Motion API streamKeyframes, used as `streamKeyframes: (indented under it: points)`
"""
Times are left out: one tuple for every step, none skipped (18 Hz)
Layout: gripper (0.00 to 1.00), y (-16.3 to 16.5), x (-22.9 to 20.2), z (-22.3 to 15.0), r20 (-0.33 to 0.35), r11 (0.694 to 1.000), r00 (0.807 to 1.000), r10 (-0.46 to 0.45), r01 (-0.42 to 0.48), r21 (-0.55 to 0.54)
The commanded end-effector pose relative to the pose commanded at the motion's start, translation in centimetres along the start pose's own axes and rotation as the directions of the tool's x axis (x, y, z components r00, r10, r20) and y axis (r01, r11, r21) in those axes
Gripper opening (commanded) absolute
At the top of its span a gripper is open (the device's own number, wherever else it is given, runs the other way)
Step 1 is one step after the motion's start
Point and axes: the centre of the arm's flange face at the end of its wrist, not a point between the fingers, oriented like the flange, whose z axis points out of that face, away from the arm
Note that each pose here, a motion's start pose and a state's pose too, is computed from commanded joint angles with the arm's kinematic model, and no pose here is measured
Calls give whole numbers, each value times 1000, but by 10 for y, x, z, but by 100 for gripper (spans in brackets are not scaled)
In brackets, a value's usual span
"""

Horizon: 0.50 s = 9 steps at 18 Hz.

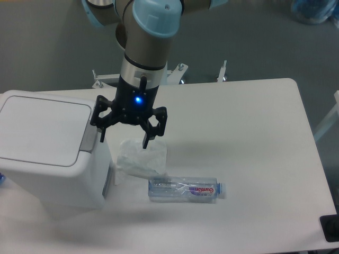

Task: Open the trash can
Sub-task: 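Lower the gripper finger onto the lid's grey button and press it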

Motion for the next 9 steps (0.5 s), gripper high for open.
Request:
streamKeyframes:
  points:
    - [100, 0, 2, 1, 0, 1000, 1000, -5, 5, 6]
    - [100, 1, 5, 4, -2, 1000, 1000, -11, 11, 3]
    - [100, 2, 9, 6, -4, 1000, 1000, -9, 9, -1]
    - [100, 2, 9, 7, -6, 1000, 1000, -16, 16, -1]
    - [100, 2, 10, 6, -6, 1000, 1000, -23, 23, 0]
    - [100, 2, 10, 6, -6, 1000, 1000, -24, 24, 0]
    - [100, 2, 11, 6, -6, 1000, 1000, -23, 23, 0]
    - [100, 2, 13, 7, -8, 1000, 1000, -19, 19, -2]
    - [100, 2, 13, 7, -7, 1000, 1000, -20, 20, -3]
